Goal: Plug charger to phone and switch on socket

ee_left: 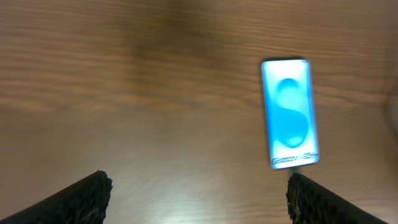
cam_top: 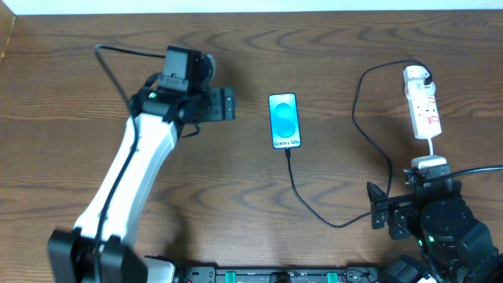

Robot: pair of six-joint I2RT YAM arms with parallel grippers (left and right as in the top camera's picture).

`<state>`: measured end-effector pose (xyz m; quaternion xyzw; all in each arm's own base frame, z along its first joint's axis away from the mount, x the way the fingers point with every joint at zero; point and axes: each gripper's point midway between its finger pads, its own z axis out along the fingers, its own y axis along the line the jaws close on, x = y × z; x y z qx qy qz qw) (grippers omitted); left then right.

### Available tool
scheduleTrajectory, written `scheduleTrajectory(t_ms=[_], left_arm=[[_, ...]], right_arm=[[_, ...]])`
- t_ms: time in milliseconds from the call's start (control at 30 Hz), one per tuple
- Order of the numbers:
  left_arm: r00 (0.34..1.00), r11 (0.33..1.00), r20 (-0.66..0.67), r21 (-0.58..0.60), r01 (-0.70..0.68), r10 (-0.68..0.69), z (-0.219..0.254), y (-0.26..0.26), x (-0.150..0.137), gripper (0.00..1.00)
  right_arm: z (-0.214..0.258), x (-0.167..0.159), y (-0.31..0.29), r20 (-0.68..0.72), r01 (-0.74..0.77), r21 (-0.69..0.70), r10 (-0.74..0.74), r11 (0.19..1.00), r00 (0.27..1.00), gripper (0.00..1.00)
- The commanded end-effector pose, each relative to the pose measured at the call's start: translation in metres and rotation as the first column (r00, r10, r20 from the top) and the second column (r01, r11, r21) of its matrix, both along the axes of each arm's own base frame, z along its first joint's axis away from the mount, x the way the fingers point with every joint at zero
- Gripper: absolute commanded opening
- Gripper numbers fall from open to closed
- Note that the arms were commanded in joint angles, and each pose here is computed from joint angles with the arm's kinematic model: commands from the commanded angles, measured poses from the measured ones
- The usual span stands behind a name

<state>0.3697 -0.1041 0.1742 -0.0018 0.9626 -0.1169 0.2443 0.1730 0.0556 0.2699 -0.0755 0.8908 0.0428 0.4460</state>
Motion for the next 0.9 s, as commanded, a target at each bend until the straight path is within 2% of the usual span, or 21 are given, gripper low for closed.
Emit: scheduleTrajectory(t_ms=[0,67,167,300,467,533,633,800,833,867], left_arm=[[0.992,0.974,0.083,0.196,-0.113,0.099,0.028,0.046,-0.013,0.90],[0.986,0.949,0.094,0.270,-0.160,0.139,0.042,0.067,-0.036,0.90],[0.984,0.931,0.085,0.317,-0.178,0.160,0.054,0.081,-0.064,0.90],[0.984,0.931,0.073,0.321,-0.175,0.160,0.067,0.089,-0.098,0.90],[0.979,0.934,0.117,0.300,-0.193,0.164,0.087,0.097,-0.135,0.90],[0.972,0.938,0.165,0.279,-0.208,0.166,0.099,0.099,-0.146,0.91],[0.943,0.945,0.284,0.221,-0.242,0.175,0.124,0.104,-0.169,0.90],[0.892,0.947,0.410,0.162,-0.276,0.190,0.146,0.113,-0.197,0.91],[0.873,0.936,0.440,0.169,-0.309,0.209,0.149,0.121,-0.205,0.91],[0.868,0.930,0.448,0.175,-0.322,0.216,0.148,0.124,-0.207,0.91]], right_arm=[[0.003,0.002,-0.002,0.011,0.022,0.011,-0.022,1.000,1.000,0.99],[0.004,0.002,-0.002,0.012,0.022,0.013,-0.022,1.000,1.000,0.99],[0.012,0.007,0.002,0.047,0.020,0.043,-0.022,0.999,0.999,0.99],[0.039,0.018,0.024,0.138,-0.037,0.166,0.014,0.985,0.990,0.99],[0.062,0.029,0.033,0.227,-0.053,0.232,0.000,0.971,0.974,0.98],[0.063,0.035,0.037,0.235,-0.055,0.237,-0.002,0.970,0.972,0.84],[0.046,0.050,0.044,0.190,-0.023,0.190,-0.013,0.981,0.982,0.51],[0.009,0.081,0.066,0.084,0.006,0.093,-0.014,0.996,0.996,0.20],[-0.005,0.092,0.075,0.047,0.009,0.063,-0.012,0.998,0.999,0.05],[-0.013,0.098,0.079,0.026,0.011,0.046,-0.012,0.999,1.000,0.01]])
